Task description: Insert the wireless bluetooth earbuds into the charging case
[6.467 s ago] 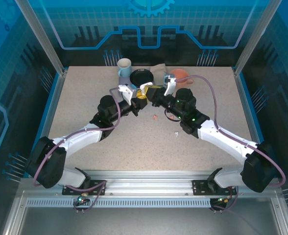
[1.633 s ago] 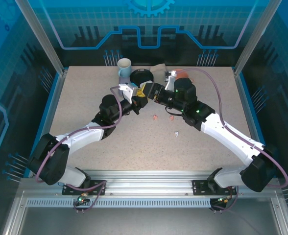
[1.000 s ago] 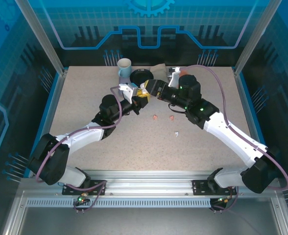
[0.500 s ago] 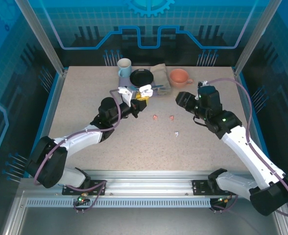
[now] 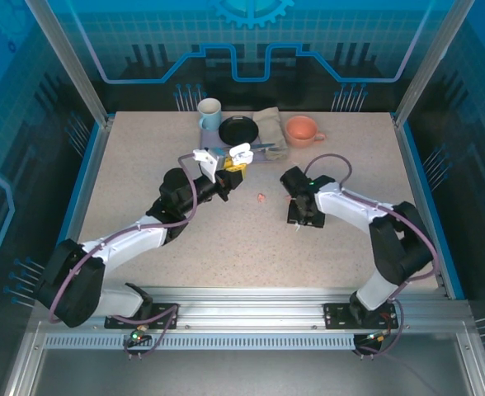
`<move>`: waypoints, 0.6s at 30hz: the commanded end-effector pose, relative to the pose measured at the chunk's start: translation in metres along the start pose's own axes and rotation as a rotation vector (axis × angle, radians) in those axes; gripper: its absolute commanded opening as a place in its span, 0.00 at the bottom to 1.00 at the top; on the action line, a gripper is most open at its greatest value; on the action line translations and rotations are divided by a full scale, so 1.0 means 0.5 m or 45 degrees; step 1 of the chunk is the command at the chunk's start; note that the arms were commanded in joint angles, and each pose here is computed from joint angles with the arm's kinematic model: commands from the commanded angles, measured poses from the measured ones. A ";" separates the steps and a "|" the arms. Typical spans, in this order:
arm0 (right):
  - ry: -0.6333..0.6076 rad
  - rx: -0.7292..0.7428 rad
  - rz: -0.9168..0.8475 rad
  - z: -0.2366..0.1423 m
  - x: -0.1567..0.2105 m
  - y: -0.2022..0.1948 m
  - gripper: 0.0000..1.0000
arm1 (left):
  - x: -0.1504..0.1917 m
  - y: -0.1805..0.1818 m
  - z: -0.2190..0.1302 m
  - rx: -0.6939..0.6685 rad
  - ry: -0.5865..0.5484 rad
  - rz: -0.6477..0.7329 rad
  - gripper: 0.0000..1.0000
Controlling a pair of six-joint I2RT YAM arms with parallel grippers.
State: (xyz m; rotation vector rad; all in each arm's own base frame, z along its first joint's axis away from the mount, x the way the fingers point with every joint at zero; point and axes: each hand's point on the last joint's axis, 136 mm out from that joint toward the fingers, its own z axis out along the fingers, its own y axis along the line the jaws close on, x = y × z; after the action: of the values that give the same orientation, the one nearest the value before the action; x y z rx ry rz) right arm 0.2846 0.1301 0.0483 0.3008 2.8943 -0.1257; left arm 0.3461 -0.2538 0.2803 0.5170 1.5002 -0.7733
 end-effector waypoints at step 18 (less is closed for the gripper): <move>0.025 0.048 -0.058 0.054 -0.004 0.047 0.52 | -0.006 -0.003 -0.012 -0.014 -0.032 0.045 0.00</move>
State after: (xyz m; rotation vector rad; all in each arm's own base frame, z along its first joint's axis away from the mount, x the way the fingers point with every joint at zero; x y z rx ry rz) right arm 0.2930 0.1446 0.0241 0.2467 2.9221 -0.1873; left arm 0.3443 -0.2515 0.2725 0.5179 1.5161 -0.7622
